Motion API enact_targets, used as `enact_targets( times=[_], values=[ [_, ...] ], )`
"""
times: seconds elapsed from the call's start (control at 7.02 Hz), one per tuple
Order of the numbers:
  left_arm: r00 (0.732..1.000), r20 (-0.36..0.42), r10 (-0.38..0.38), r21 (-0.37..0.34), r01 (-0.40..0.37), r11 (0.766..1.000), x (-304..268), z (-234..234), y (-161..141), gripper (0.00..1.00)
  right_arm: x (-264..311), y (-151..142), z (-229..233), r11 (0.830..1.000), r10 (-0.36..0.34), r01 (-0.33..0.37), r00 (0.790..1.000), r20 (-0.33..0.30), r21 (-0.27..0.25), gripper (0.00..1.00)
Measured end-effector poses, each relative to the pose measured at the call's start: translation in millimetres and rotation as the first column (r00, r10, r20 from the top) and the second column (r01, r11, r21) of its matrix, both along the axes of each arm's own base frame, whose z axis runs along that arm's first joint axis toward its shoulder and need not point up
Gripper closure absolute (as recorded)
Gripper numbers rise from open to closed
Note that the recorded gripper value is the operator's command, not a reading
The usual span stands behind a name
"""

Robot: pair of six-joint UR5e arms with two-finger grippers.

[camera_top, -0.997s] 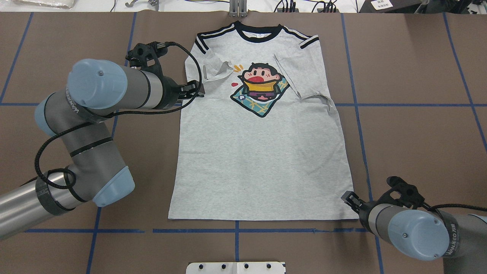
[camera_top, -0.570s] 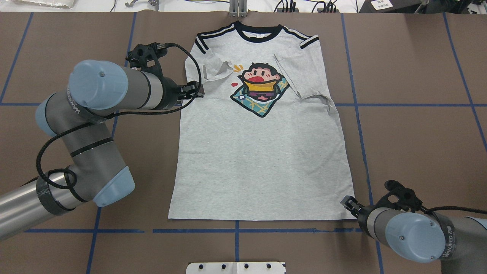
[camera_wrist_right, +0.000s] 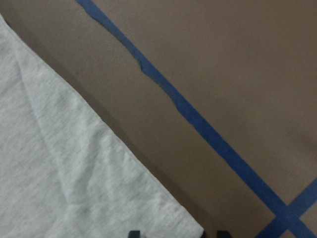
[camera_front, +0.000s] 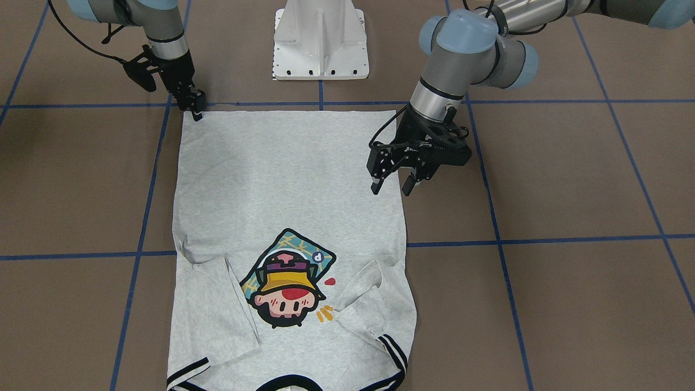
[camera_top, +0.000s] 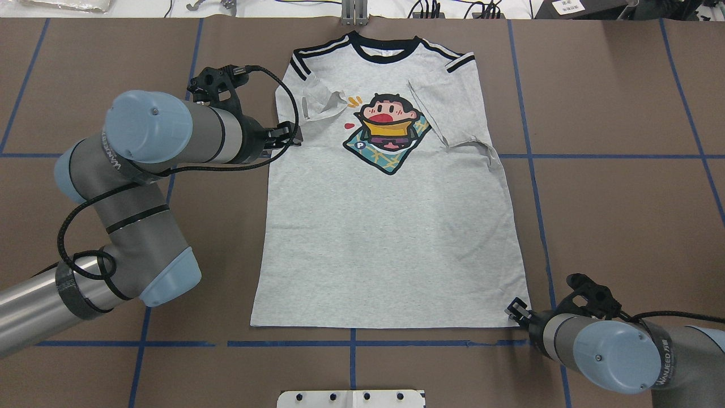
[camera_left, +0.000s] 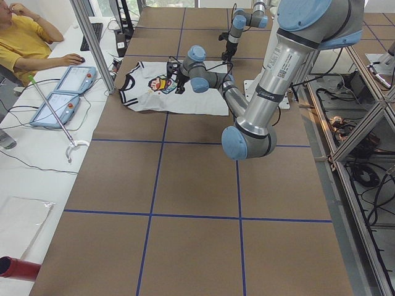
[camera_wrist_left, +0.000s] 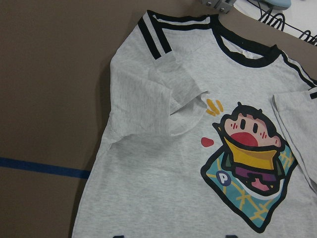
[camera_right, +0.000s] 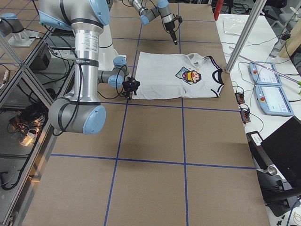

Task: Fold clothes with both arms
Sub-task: 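Grasp the hem corners with both grippers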

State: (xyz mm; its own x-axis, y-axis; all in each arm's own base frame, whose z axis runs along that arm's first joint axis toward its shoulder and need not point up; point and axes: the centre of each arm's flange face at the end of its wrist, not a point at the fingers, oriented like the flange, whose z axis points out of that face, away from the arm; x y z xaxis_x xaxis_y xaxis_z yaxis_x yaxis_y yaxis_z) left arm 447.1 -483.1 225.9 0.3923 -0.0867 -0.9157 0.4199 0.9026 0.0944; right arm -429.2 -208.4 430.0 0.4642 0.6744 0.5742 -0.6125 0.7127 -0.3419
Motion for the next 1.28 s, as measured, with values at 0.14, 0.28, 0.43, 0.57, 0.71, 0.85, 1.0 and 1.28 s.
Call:
enact_targets(
  times=[0.14, 0.28, 0.43, 0.57, 0.71, 0.85, 1.0, 1.28],
  values=[
    [1.000, 0.002, 0.000, -0.002, 0.000, 1.000, -0.1, 1.5, 0.0, 0.25, 0.3, -0.5, -0.3, 1.000, 0.001, -0.001, 1.000, 0.002, 0.000, 0.94],
    [1.000, 0.005, 0.000, -0.004, 0.000, 1.000, 0.2, 3.6, -0.1, 0.24, 1.3, -1.1, -1.9, 1.000, 0.003, -0.003, 1.000, 0.005, 0.001, 1.00],
    [1.000, 0.008, 0.001, -0.007, -0.001, 1.000, 1.0, 5.9, 0.2, 0.24, 2.7, -1.1, -5.2, 1.000, 0.002, -0.002, 1.000, 0.012, -0.001, 1.00],
    [1.000, 0.010, 0.004, -0.009, -0.004, 1.000, 2.8, 7.9, 1.2, 0.23, 5.0, -0.3, -10.8, 1.000, -0.004, 0.004, 1.000, 0.024, -0.009, 1.00],
    [1.000, 0.014, 0.011, -0.018, -0.011, 1.000, 7.9, 11.6, 3.9, 0.22, 7.6, 0.8, -17.5, 1.000, -0.009, 0.009, 0.999, 0.037, -0.013, 1.00],
    [1.000, 0.009, 0.019, -0.049, -0.018, 0.999, 16.4, 15.5, 11.1, 0.22, 9.1, 1.4, -22.0, 1.000, -0.011, 0.012, 0.999, 0.046, -0.014, 1.00],
    [0.999, -0.008, 0.031, -0.102, -0.032, 0.994, 28.8, 20.5, 29.6, 0.22, 10.6, 1.0, -25.5, 1.000, -0.012, 0.012, 0.999, 0.052, -0.014, 1.00],
    [0.996, -0.024, 0.081, -0.199, -0.084, 0.976, 38.6, 50.5, 94.1, 0.22, 13.8, -1.9, -30.5, 1.000, -0.006, 0.007, 0.998, 0.063, -0.015, 1.00]
  ],
)
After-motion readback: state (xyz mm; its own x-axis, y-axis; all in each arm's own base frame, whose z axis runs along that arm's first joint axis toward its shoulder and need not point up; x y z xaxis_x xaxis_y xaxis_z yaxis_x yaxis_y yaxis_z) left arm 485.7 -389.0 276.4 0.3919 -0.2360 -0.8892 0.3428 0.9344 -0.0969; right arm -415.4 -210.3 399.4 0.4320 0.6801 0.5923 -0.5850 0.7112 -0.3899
